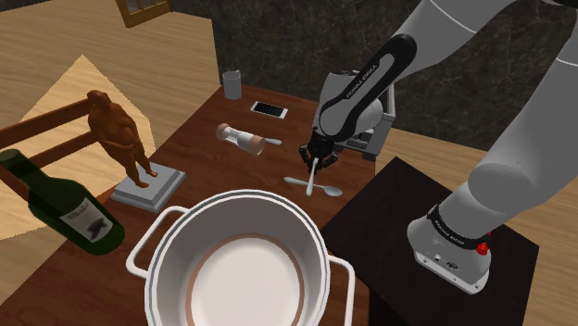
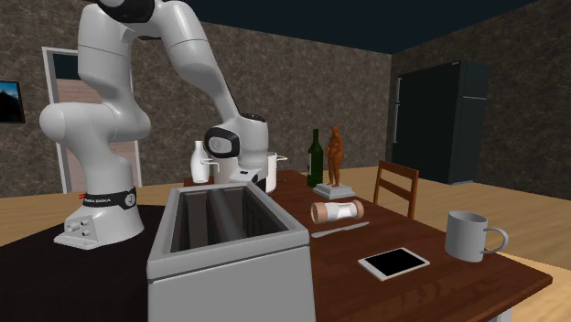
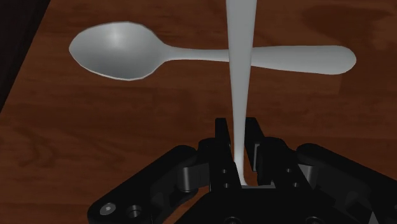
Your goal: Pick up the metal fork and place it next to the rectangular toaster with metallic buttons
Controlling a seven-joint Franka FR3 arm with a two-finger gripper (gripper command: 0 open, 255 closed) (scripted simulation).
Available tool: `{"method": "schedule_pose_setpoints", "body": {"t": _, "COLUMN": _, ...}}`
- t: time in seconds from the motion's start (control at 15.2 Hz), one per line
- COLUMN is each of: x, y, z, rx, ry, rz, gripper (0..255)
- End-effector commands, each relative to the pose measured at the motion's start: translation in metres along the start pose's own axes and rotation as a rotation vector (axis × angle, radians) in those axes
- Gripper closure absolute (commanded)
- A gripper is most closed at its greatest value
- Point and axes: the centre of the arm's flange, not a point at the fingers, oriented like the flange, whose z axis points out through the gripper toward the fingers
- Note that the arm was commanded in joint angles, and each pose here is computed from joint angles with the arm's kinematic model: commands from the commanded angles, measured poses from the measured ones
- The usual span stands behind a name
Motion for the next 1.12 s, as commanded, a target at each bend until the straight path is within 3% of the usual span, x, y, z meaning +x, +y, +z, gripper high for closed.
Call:
{"method": "schedule_pose_setpoints", "body": {"t": 0.0, "x": 0.000, "y": 0.000, "z": 0.000, "rx": 0.000, "ry": 0.000, "rz": 0.000, "gripper": 255}}
{"method": "schedule_pose_setpoints", "body": {"t": 0.13, "x": 0.000, "y": 0.000, "z": 0.000, "rx": 0.000, "ry": 0.000, "rz": 0.000, "gripper": 255}}
{"method": "schedule_pose_setpoints", "body": {"t": 0.2, "x": 0.000, "y": 0.000, "z": 0.000, "rx": 0.000, "ry": 0.000, "rz": 0.000, "gripper": 0}}
{"method": "schedule_pose_setpoints", "body": {"t": 0.53, "x": 0.000, "y": 0.000, "z": 0.000, "rx": 0.000, "ry": 0.000, "rz": 0.000, "gripper": 0}}
{"method": "schedule_pose_setpoints", "body": {"t": 0.79, "x": 0.000, "y": 0.000, "z": -0.050, "rx": 0.000, "ry": 0.000, "rz": 0.000, "gripper": 0}}
{"method": "schedule_pose_setpoints", "body": {"t": 1.06, "x": 0.000, "y": 0.000, "z": -0.050, "rx": 0.000, "ry": 0.000, "rz": 0.000, "gripper": 0}}
